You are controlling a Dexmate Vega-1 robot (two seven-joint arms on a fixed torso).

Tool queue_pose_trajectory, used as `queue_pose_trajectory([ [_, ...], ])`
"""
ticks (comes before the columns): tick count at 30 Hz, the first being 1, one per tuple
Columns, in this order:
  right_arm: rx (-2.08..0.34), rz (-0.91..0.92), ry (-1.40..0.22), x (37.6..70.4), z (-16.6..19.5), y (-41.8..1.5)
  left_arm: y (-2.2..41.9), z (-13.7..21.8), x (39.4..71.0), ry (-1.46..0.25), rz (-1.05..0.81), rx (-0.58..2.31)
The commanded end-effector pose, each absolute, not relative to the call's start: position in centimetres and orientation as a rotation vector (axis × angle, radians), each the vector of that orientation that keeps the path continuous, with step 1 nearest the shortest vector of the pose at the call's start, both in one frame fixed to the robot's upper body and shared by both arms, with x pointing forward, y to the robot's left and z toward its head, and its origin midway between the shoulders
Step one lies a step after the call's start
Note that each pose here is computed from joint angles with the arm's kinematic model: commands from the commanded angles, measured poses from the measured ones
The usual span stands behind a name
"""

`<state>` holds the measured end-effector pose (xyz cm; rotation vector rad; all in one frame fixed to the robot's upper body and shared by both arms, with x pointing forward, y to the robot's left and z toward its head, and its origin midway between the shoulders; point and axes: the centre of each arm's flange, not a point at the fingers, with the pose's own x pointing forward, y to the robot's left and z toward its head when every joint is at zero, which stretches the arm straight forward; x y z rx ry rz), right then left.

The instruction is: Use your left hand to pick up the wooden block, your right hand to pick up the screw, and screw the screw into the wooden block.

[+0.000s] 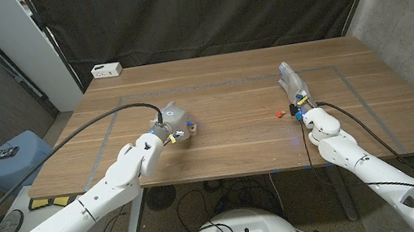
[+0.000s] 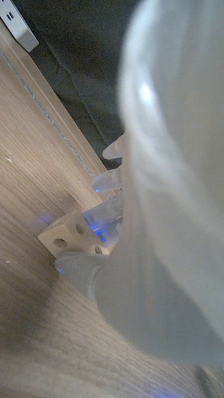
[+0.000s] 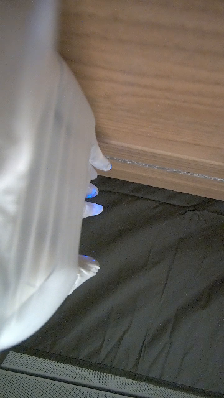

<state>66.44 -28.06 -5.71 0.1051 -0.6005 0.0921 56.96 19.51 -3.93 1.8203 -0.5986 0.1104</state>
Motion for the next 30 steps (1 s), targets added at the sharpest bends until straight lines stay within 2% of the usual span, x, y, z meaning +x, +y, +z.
queue_pose_trajectory([
  [1, 0.100, 0.096, -0.599, 66.6, -5.5, -28.3, 19.1, -2.9, 56.9, -0.621, 0.129, 1.770],
  [30, -0.058, 0.120, -0.590, 65.3, -3.8, -28.8, 18.7, -0.2, 57.7, -0.643, 0.120, 1.372],
])
